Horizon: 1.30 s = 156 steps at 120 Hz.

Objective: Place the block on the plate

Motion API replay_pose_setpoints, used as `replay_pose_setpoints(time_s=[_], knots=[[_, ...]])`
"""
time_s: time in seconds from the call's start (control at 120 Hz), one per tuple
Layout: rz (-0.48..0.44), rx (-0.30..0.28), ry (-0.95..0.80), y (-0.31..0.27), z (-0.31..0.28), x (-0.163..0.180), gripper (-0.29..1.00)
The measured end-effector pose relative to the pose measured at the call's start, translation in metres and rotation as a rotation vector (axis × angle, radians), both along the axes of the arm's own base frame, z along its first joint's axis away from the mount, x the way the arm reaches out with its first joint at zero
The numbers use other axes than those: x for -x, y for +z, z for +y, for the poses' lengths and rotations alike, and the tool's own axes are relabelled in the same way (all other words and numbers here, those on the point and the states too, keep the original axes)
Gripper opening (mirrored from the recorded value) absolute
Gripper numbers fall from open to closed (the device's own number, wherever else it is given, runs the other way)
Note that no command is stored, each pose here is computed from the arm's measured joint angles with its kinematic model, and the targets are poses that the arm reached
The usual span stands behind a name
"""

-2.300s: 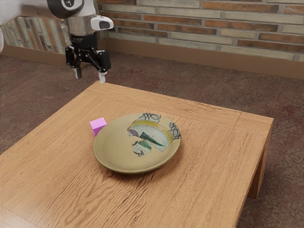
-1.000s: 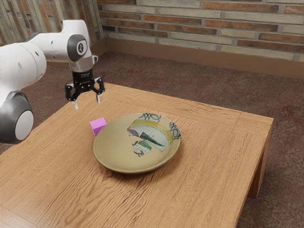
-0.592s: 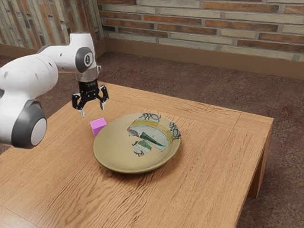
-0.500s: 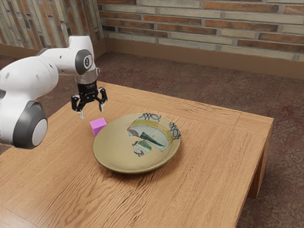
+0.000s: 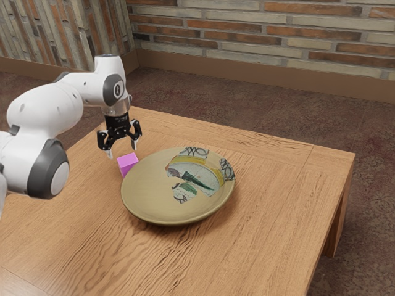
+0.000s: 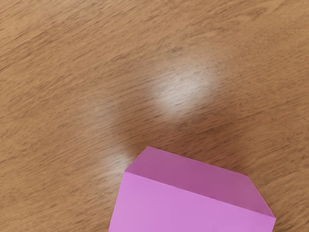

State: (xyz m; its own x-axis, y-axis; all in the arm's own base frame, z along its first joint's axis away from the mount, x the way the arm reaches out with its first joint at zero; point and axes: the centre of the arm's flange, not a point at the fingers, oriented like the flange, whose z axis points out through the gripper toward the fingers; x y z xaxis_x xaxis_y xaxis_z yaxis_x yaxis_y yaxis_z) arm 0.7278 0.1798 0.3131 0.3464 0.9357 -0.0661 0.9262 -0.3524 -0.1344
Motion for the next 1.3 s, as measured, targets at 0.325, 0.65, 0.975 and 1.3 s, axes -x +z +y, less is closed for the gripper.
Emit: replay_pose_setpoints(time_s=[0.325,0.65,0.975,1.3], knots=[[-0.026,0.018,-0.059,0.006,-0.008,-0.004,0.7],[-0.029,0.023,-0.13,-0.004,-0.007,-0.005,0.7],[-0.037,0.041,-0.178,-0.007,-0.015,-0.005,0.7],[-0.008,0.052,-0.187,-0.032,-0.01,0.004,0.7]])
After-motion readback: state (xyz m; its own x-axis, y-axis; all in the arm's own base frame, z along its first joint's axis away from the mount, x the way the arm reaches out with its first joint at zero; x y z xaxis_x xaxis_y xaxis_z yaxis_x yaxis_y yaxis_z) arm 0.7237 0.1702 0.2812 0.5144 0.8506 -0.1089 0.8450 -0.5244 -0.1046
